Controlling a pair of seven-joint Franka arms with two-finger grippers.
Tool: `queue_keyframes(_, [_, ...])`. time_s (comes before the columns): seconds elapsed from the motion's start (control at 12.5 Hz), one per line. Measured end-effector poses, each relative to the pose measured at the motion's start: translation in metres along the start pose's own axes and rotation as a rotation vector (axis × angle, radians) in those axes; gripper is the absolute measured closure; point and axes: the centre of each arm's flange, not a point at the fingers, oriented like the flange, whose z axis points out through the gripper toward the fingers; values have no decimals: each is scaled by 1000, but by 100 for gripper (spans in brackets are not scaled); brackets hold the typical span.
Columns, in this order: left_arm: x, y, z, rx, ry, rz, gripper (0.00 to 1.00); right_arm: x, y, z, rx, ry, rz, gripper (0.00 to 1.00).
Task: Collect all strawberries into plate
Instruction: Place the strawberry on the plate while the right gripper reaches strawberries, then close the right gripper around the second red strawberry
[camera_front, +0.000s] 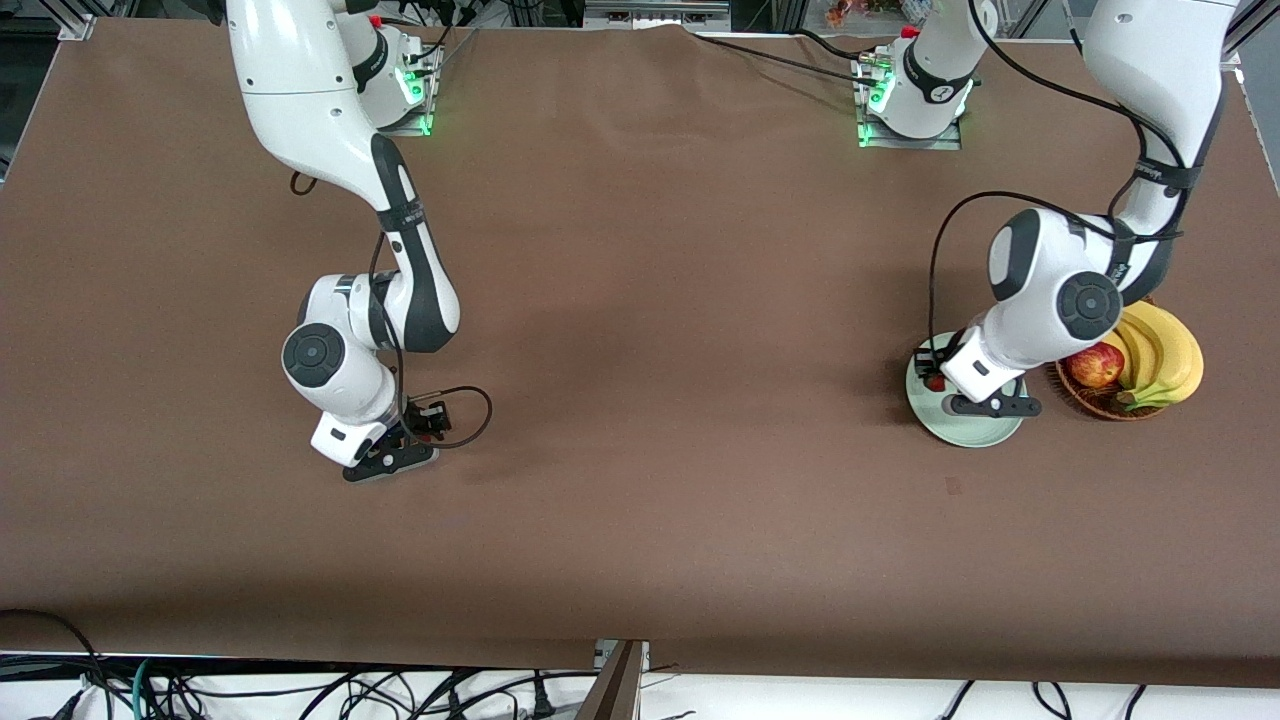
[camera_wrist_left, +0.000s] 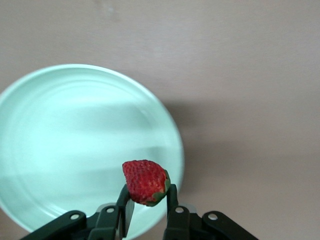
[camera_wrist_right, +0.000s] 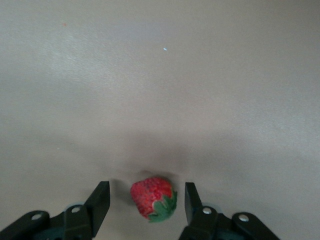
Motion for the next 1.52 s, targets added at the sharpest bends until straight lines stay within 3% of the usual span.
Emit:
queue_keyframes(0.32, [-5,-25,13,9,-23,46,70,-1,7,2,-1,-3,10,41])
queue_keyframes(0.4, [-6,-26,17,8,-30,47,70,-1,7,2,2,-2,13,49])
queue_keyframes(0.48, [-7,-26,19,7,-34,47,63,0,6,1,7,0,17,59])
queue_keyframes(0.8, [-3,-26,16,8,-21,47,19,1,4,1,12,-3,16,63])
queue_keyframes(0.96, [3,-23,3,10,6,51,0,2,-1,-1,49,-26,36,63])
queue_keyframes(1.2, [15,-17,-23,15,60,62,0,15,-28,-22,198,-106,130,63])
queue_keyframes(1.52, [27,-8,-43,16,100,78,0,36,-94,-60,246,-153,295,63])
